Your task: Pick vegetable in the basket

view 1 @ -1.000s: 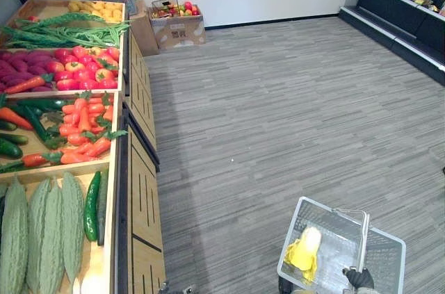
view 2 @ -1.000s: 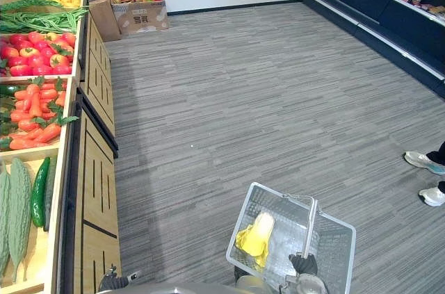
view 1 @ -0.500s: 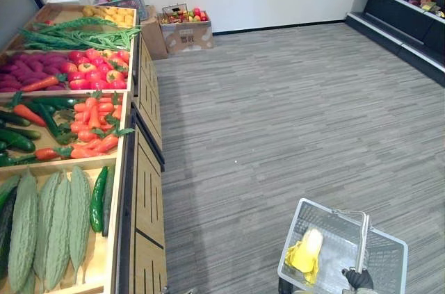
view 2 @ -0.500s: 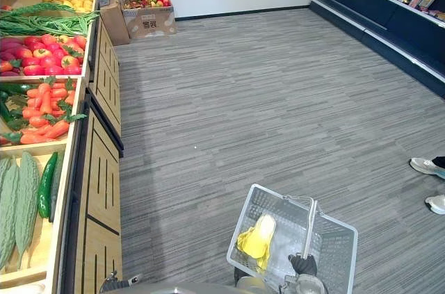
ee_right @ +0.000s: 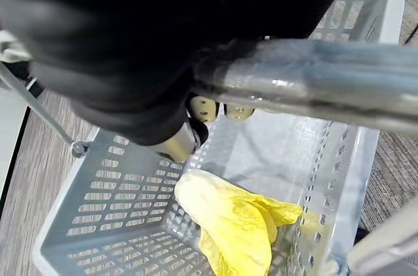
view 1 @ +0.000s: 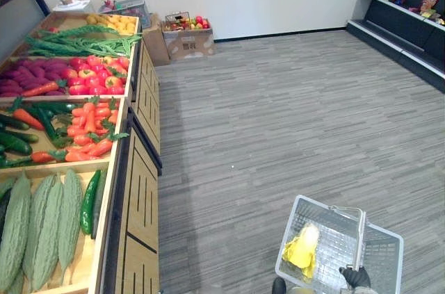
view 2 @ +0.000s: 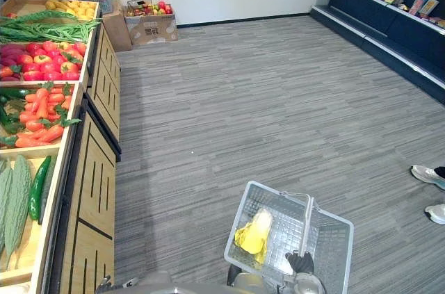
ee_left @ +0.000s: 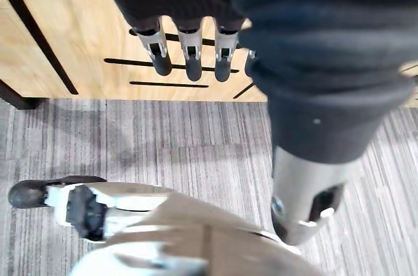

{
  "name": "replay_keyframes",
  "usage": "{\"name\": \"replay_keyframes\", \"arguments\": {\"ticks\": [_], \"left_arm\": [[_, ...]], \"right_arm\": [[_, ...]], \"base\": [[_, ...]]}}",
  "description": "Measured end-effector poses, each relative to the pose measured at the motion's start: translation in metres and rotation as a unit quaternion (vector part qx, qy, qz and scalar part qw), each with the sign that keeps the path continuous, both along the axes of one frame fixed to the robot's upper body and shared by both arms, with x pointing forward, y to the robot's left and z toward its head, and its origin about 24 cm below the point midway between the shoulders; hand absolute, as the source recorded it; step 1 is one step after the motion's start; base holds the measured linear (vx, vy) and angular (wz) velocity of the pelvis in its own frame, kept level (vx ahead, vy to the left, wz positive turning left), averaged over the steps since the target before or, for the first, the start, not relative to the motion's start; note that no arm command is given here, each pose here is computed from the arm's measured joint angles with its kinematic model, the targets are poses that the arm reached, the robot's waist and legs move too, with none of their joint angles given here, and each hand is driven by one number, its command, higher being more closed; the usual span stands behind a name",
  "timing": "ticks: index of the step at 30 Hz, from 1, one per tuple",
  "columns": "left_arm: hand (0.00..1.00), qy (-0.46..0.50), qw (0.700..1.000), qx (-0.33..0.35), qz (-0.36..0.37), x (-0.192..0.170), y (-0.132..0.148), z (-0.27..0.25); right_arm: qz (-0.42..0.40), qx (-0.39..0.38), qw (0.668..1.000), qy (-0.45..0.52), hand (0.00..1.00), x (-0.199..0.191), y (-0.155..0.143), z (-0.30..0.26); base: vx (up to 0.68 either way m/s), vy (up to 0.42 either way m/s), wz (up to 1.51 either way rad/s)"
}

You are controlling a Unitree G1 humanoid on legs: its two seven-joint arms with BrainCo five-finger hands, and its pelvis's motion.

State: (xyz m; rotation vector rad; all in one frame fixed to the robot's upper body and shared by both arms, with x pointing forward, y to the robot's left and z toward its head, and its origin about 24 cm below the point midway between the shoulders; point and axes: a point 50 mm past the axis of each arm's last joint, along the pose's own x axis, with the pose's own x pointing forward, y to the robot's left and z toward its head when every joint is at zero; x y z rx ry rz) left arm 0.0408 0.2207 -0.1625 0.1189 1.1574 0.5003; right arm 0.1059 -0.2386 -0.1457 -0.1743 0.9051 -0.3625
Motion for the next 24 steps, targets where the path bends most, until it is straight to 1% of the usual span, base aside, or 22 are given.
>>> {"name": "replay_keyframes", "arguments": {"ticks": [2,6,8,9,10,11,12,13,14,15,16,18,19,20,21,22,23,24], "left_arm": [[0.00,0.006,1.000,-0.007,-0.002,-0.005,-0.005,-0.001],[0.00,0.037,0.999,-0.026,-0.005,-0.031,-0.018,-0.005],[0.00,0.060,0.997,-0.046,0.003,-0.050,-0.033,-0.007],[0.00,0.062,0.997,-0.045,-0.015,-0.052,-0.036,-0.007],[0.00,0.066,0.997,-0.028,-0.025,-0.057,-0.022,-0.005],[0.00,0.077,0.996,-0.038,-0.025,-0.058,-0.028,-0.007],[0.00,0.089,0.994,-0.051,-0.031,-0.065,-0.035,-0.008],[0.00,0.098,0.993,-0.055,-0.039,-0.071,-0.038,-0.008],[0.00,0.096,0.993,-0.054,-0.043,-0.070,-0.035,-0.008],[0.00,0.088,0.994,-0.044,-0.054,-0.061,-0.025,-0.008],[0.00,0.085,0.994,-0.039,-0.059,-0.058,-0.021,-0.007],[0.00,0.078,0.994,-0.014,-0.075,-0.042,-0.002,-0.005],[0.00,0.074,0.994,-0.012,-0.077,-0.038,-0.001,-0.004],[0.00,0.053,0.995,0.002,-0.086,-0.022,0.008,-0.001],[0.00,0.023,0.995,0.008,-0.095,-0.002,0.009,0.001],[0.00,0.009,0.995,0.012,-0.097,0.008,0.010,0.003],[0.00,-0.026,0.995,0.018,-0.091,0.031,0.011,0.008],[0.00,-0.038,0.995,0.021,-0.090,0.039,0.011,0.010]], "right_arm": [[-0.014,-0.005,1.000,-0.002,1.00,0.000,-0.007,0.002],[-0.012,-0.011,1.000,-0.022,1.00,0.012,-0.011,0.008],[-0.005,-0.018,0.999,-0.031,1.00,0.012,-0.019,0.012],[0.001,-0.014,0.999,-0.048,1.00,0.023,-0.014,0.015],[0.001,-0.001,0.998,-0.059,1.00,0.028,-0.004,0.014],[-0.001,-0.006,0.998,-0.056,1.00,0.028,-0.008,0.014],[0.003,-0.010,0.999,-0.050,1.00,0.025,-0.011,0.014],[0.008,-0.013,0.999,-0.048,1.00,0.021,-0.013,0.014],[0.012,-0.011,0.999,-0.045,1.00,0.019,-0.011,0.013],[0.022,-0.003,0.999,-0.032,1.00,0.011,-0.006,0.009],[0.019,0.003,1.000,-0.022,1.00,0.004,-0.003,0.005],[0.010,0.000,0.999,-0.038,1.00,0.013,-0.003,0.009],[0.004,-0.006,0.999,-0.042,1.00,0.015,-0.006,0.010],[0.004,-0.016,0.999,-0.044,1.00,0.015,-0.011,0.012],[0.006,-0.020,0.999,-0.048,1.00,0.016,-0.013,0.013],[0.006,-0.021,0.998,-0.051,1.00,0.017,-0.012,0.014],[0.021,-0.023,0.998,-0.052,1.00,0.019,-0.008,0.014],[0.025,-0.025,0.998,-0.053,1.00,0.021,-0.006,0.014]], "base": [[0.06,-0.061,0.18],[0.06,0.042,-0.07],[0.18,0.062,-0.34],[0.27,0.003,-0.08],[0.25,-0.016,0.17],[0.17,0.014,0.19],[0.18,0.076,-0.09],[0.19,0.134,-0.24],[0.40,0.226,-0.10],[0.40,0.215,-0.03],[0.54,0.197,-0.08],[0.47,0.143,-0.08],[0.43,0.202,0.05],[0.43,0.183,0.05],[0.42,0.164,0.01],[0.49,0.125,-0.06],[0.39,0.061,-0.07],[0.46,0.024,-0.08]]}}
